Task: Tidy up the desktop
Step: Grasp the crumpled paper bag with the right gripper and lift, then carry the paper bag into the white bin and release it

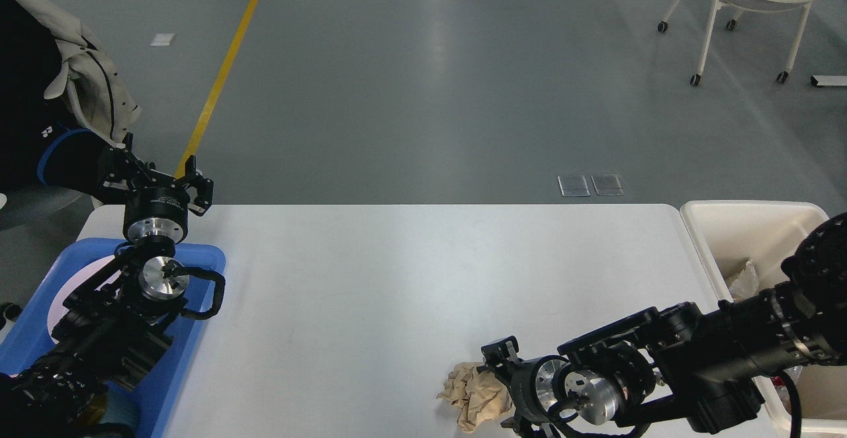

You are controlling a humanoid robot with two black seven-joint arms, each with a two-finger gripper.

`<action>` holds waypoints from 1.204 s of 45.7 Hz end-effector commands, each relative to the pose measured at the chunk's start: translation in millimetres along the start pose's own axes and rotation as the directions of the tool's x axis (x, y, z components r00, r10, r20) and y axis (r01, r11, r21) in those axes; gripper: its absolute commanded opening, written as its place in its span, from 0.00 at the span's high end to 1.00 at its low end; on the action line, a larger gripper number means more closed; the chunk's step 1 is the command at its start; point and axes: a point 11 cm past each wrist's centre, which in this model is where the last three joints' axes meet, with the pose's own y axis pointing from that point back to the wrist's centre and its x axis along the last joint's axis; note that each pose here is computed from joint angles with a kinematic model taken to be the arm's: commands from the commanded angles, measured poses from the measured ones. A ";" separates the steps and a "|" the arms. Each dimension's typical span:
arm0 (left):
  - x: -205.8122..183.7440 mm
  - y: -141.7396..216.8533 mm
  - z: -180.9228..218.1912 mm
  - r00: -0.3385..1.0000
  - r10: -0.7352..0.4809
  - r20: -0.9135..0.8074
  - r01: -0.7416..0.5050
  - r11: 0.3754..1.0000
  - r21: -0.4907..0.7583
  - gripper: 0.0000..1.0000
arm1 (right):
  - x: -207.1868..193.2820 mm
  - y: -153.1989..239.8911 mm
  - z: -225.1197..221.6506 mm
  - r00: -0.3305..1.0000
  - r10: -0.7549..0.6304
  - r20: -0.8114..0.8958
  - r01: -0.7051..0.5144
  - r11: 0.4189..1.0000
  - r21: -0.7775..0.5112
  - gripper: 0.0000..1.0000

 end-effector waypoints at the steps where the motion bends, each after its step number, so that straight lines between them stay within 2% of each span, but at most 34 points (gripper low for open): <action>1: 0.0 0.0 0.0 1.000 0.000 0.000 0.000 1.000 0.000 0.02 | 7.2 -6.3 -1.3 0.999 0.046 0.022 -0.047 0.999 0.025 0.77; 5: 0.0 0.0 0.0 1.000 0.000 0.000 0.000 1.000 0.000 0.02 | 5.8 -6.8 -1.4 0.999 0.045 0.020 -0.045 0.999 0.027 1.00; 23: 0.0 0.0 0.2 1.000 0.000 0.000 0.000 1.000 -0.001 0.02 | 11.4 0.7 -10.2 0.998 0.063 -0.011 -0.062 0.997 0.048 1.00; 28: 0.0 0.0 0.0 1.000 0.000 0.000 0.000 1.000 0.000 0.02 | 37.5 9.6 -11.6 0.993 0.113 -0.030 -0.111 0.992 0.056 1.00; 33: 0.0 0.0 0.0 1.000 0.000 0.000 0.000 1.000 0.000 0.02 | 66.9 27.4 -16.5 0.971 0.183 -0.155 -0.173 0.982 0.078 1.00; 37: 0.0 0.0 0.0 1.000 0.000 0.000 0.000 1.000 0.000 0.02 | 109.8 64.2 -26.3 0.904 0.224 -0.363 -0.196 0.974 0.112 1.00; 43: 0.1 0.0 0.0 1.000 0.001 -0.001 -0.001 1.000 0.000 0.02 | 136.9 119.9 -55.9 0.821 0.196 -0.536 -0.152 0.980 0.125 1.00; 48: 0.0 0.0 0.0 1.000 0.000 0.000 0.000 1.000 0.000 0.02 | 134.0 171.0 -89.7 0.748 0.112 -0.654 -0.069 0.993 0.092 1.00; 55: 0.0 0.0 0.0 1.000 0.000 0.000 0.000 1.000 0.000 0.02 | 102.3 228.3 -125.4 0.587 0.011 -0.810 0.000 1.000 0.013 1.00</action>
